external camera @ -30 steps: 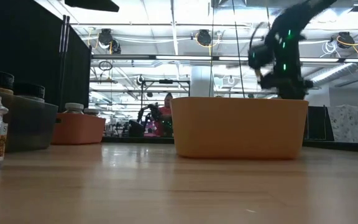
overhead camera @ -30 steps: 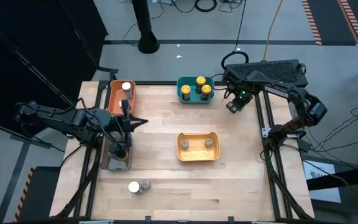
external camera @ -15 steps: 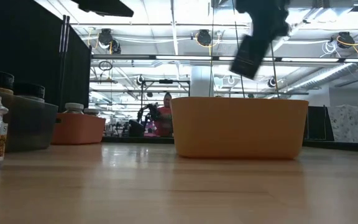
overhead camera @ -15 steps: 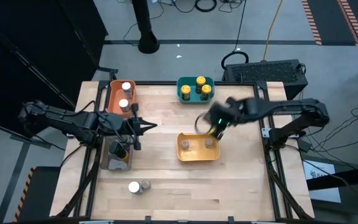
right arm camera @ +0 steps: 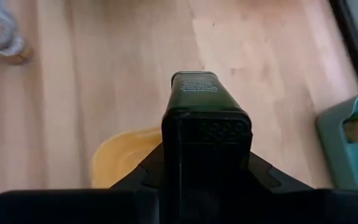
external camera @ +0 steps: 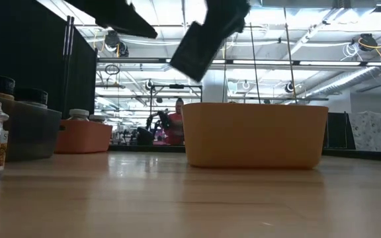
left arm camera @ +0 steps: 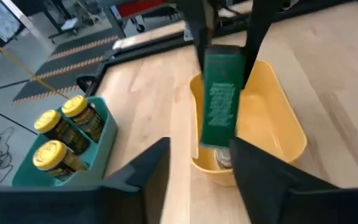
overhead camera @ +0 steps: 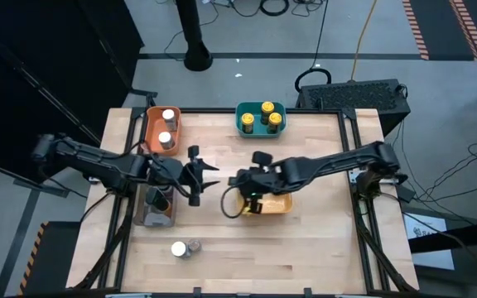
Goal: Sort spices by type
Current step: Put the black seasoning can into the black bin
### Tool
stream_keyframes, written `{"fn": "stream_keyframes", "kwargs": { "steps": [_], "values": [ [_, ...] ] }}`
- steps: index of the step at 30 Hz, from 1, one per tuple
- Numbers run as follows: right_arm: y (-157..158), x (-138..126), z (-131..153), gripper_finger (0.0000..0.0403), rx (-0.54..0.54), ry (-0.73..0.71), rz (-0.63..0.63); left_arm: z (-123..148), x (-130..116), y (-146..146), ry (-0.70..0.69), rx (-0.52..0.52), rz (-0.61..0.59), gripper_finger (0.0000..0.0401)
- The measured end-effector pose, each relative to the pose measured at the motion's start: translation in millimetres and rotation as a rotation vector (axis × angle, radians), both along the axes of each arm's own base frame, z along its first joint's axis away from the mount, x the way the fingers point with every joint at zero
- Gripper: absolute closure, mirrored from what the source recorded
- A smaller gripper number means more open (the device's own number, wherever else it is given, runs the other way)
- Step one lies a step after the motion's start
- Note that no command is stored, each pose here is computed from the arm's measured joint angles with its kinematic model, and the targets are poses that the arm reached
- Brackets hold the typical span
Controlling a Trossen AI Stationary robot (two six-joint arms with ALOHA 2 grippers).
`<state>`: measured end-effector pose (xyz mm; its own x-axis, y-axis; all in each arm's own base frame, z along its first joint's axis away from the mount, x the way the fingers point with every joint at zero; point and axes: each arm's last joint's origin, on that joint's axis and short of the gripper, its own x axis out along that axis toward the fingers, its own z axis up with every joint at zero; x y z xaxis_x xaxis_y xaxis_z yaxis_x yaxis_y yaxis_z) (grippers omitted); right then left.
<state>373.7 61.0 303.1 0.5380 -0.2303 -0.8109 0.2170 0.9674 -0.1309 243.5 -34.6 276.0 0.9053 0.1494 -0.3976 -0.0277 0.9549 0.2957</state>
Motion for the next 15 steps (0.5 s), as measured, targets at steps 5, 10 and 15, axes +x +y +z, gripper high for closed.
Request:
{"fn": "stream_keyframes", "kwargs": {
  "steps": [5,10,15],
  "values": [
    [3.2,23.6,-6.5,0.0305,-0.084,0.026,0.055,-10.4,8.6,-2.1,0.038,-0.003,-0.019,0.0177],
    [4.8,35.9,0.7,0.0305,-0.132,0.001,0.087,-19.0,19.1,-5.0,0.044,-0.017,-0.051,0.0163],
    [6.6,38.1,5.8,0.0305,-0.15,-0.021,0.118,-25.6,25.9,-1.3,0.059,0.017,-0.041,0.0164]
  ]
}}
